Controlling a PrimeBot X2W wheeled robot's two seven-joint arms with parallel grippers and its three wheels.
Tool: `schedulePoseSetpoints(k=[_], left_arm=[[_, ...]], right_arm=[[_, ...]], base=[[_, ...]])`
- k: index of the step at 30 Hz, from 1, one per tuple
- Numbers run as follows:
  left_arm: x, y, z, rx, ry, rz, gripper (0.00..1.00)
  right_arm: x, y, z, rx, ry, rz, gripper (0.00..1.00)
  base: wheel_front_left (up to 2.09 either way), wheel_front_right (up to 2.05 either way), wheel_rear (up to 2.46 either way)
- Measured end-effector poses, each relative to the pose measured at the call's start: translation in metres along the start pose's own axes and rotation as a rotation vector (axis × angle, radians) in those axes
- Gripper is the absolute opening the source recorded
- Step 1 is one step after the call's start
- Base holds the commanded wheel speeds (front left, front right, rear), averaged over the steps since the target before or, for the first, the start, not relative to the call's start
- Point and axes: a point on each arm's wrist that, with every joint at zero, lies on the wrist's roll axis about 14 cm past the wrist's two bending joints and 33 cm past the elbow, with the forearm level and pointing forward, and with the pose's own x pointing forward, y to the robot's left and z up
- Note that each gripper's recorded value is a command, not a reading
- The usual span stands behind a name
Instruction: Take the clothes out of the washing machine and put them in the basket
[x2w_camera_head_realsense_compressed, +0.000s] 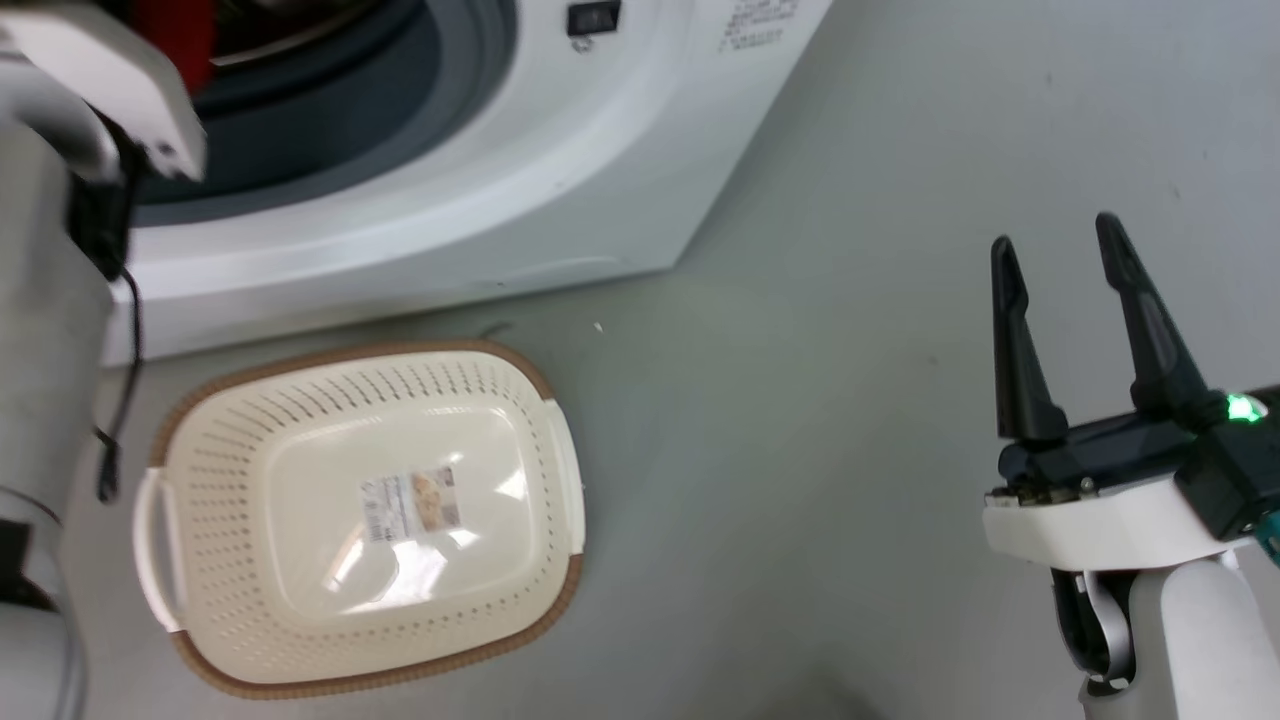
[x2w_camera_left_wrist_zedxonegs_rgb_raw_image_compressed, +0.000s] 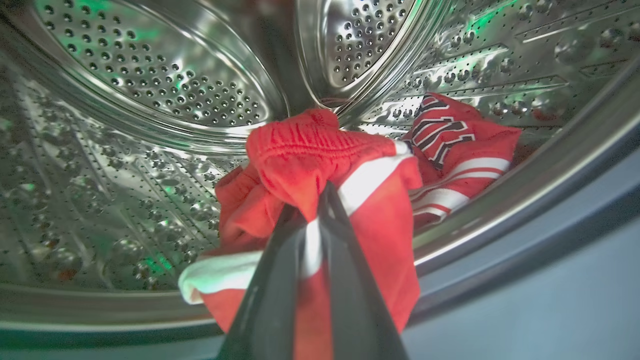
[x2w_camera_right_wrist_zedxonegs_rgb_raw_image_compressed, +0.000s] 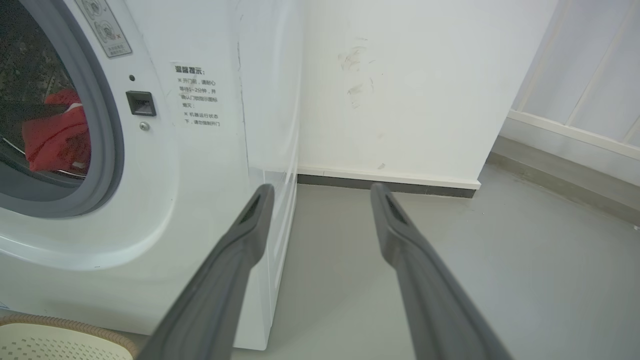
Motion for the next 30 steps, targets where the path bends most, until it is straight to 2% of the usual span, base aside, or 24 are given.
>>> schedulePoseSetpoints(k=[6,10,17,23,26,30], left_arm=[[-0.049,-0.009,0.019,0.017,-0.054,0.002,0.00],[-0.079,-0.020,0.061,0.021,-0.183,-0.005,0.00],[-0.146,-0.029,0.109,0.042,-0.368,0.007,0.00],[-0.208,-0.037,0.147,0.121,-0.526,0.018,0.00],[-0.237,-0.043,0.154,0.135,-0.576,0.027,0.00],[-0.265,-0.058,0.149,0.136,-0.564,-0.002,0.00]], right_arm=[[-0.012,0.007,0.023,0.014,-0.047,0.016,1.00],[-0.018,0.012,0.041,0.028,-0.094,0.026,1.00],[-0.029,0.026,0.066,0.044,-0.155,0.064,1.00],[-0.041,0.034,0.082,0.054,-0.196,0.088,1.00],[-0.047,0.036,0.086,0.057,-0.205,0.094,1.00],[-0.054,0.036,0.091,0.058,-0.216,0.094,1.00]], base=[[0.00,0.00,0.00],[0.00,0.00,0.00],[0.00,0.00,0.00],[0.00,0.00,0.00],[0.00,0.00,0.00],[0.00,0.00,0.00]])
